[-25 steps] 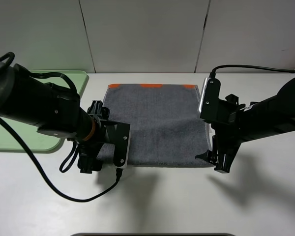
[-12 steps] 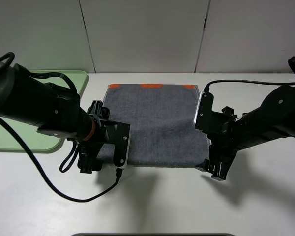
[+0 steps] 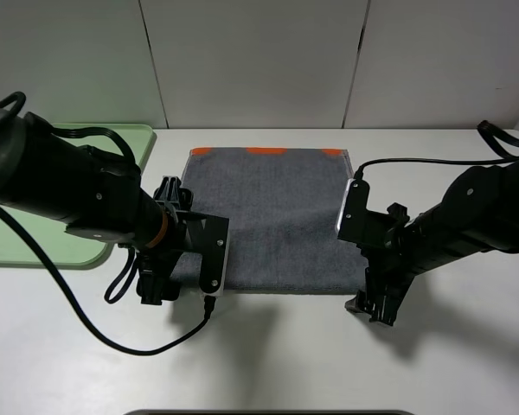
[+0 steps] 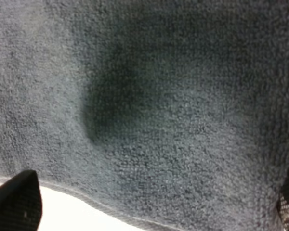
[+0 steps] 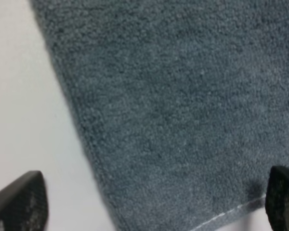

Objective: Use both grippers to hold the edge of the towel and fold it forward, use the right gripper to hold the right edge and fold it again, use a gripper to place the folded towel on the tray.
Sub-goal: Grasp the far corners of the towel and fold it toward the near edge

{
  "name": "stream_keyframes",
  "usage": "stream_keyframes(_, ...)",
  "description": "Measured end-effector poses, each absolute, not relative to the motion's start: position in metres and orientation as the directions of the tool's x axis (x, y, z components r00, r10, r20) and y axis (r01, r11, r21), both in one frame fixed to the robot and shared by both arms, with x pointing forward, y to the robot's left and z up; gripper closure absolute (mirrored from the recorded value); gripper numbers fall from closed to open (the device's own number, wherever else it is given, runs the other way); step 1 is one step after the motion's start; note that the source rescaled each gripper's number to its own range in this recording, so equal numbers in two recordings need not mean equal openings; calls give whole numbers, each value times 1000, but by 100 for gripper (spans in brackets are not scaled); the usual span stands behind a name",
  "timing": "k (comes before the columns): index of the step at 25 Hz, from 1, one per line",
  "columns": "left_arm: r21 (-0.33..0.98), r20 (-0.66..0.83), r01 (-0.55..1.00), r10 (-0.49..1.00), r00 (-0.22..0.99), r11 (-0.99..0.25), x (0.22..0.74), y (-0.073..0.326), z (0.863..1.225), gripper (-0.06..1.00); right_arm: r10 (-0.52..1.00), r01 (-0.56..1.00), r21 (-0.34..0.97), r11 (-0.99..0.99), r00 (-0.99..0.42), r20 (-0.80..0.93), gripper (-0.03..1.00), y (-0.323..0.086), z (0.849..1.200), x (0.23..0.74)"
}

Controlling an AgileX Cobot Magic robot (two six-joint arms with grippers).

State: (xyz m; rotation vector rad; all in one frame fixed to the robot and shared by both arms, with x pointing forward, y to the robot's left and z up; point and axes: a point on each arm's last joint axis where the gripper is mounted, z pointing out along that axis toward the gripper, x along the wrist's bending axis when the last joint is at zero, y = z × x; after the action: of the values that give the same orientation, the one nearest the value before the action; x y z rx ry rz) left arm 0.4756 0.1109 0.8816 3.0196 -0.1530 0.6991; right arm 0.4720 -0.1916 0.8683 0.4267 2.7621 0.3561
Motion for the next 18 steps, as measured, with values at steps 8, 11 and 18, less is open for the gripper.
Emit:
stream_keyframes(8, 39, 422, -57, -35, 906, -998, 474, 111, 881, 2, 335, 254, 292, 922, -901, -276, -3, -192, 868, 472)
stream_keyframes(11, 48, 416, -40, -17, 909, -998, 474, 111, 881, 2, 336, 254, 292, 922, -901, -275, -3, -192, 868, 472)
stream_keyframes(18, 13, 398, -80, -68, 915, -997, 468, 116, 876, 3, 335, 256, 291, 922, -904, -265, 8, -191, 868, 472)
